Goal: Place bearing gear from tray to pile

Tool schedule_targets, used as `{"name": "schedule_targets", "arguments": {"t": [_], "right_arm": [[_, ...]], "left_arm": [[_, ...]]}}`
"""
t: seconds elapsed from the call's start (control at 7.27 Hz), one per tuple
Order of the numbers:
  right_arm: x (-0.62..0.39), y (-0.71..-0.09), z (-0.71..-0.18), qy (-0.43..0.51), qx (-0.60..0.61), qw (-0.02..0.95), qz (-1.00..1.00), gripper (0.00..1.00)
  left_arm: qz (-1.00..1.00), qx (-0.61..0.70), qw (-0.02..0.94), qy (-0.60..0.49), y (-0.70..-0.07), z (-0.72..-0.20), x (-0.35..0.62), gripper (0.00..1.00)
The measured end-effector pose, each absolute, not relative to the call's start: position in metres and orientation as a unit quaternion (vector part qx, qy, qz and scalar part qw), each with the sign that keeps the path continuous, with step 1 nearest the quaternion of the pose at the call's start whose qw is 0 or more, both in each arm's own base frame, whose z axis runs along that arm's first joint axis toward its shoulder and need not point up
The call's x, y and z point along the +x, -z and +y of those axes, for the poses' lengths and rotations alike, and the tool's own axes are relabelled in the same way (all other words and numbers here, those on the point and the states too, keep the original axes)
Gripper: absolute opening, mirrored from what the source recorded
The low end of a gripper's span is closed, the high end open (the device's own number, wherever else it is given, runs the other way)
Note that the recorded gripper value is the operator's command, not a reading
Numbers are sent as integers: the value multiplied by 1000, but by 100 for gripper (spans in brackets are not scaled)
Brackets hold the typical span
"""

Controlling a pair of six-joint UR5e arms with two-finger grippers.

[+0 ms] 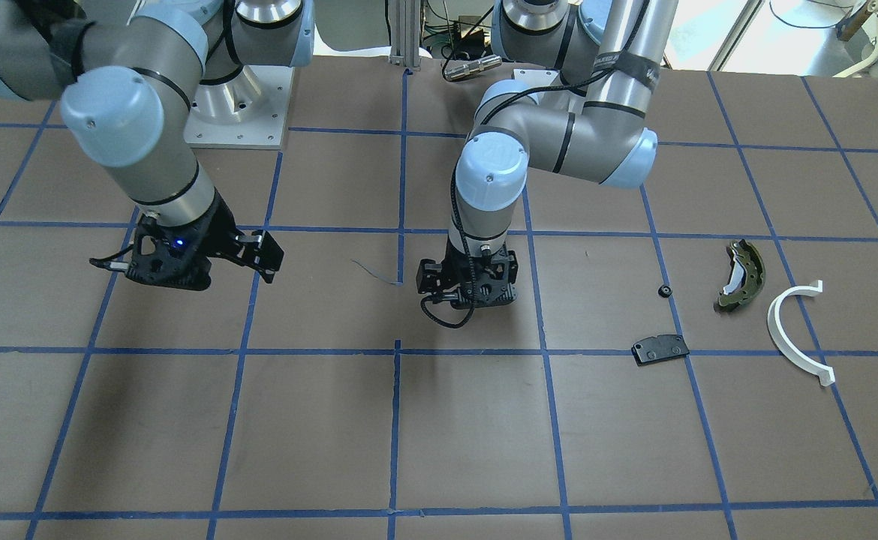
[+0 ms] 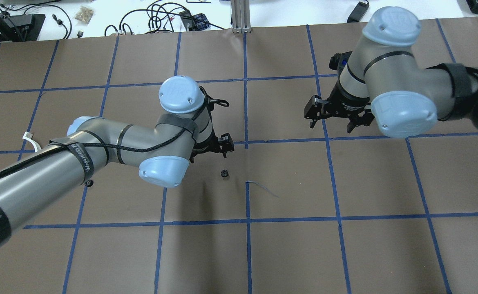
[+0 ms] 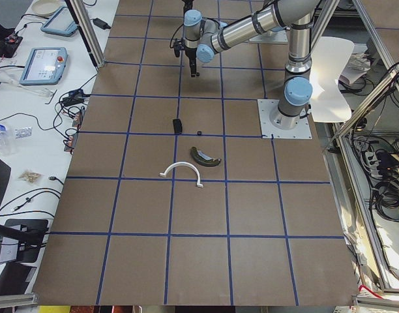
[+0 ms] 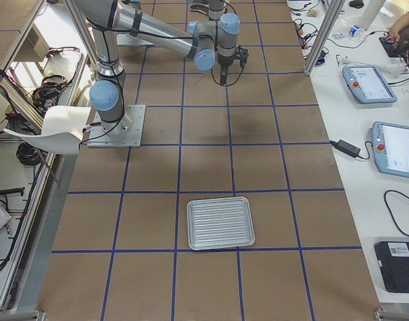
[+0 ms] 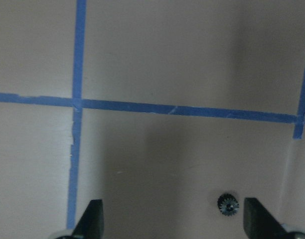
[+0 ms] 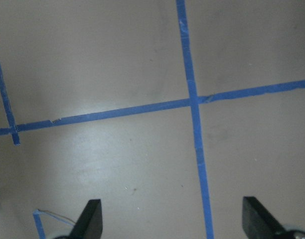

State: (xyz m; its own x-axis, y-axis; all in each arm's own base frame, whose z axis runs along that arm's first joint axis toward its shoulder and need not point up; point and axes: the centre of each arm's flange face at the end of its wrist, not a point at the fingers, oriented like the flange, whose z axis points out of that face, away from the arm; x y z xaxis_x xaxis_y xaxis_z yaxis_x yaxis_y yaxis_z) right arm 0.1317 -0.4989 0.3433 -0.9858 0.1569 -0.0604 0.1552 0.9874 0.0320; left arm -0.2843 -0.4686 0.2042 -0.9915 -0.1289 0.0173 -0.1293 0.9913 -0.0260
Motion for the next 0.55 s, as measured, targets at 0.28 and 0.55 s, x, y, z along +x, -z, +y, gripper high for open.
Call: {"name": "schedule_targets", "arguments": {"t": [0.28, 0.55], "right_arm": [[121, -405, -461, -16, 83, 7, 996, 100], [119, -458, -457, -15, 86, -9, 996, 100]], "left_arm": [[-999, 46, 7, -16, -183, -450, -311, 90], [-999, 40, 2, -9, -172, -446, -316, 77]]}}
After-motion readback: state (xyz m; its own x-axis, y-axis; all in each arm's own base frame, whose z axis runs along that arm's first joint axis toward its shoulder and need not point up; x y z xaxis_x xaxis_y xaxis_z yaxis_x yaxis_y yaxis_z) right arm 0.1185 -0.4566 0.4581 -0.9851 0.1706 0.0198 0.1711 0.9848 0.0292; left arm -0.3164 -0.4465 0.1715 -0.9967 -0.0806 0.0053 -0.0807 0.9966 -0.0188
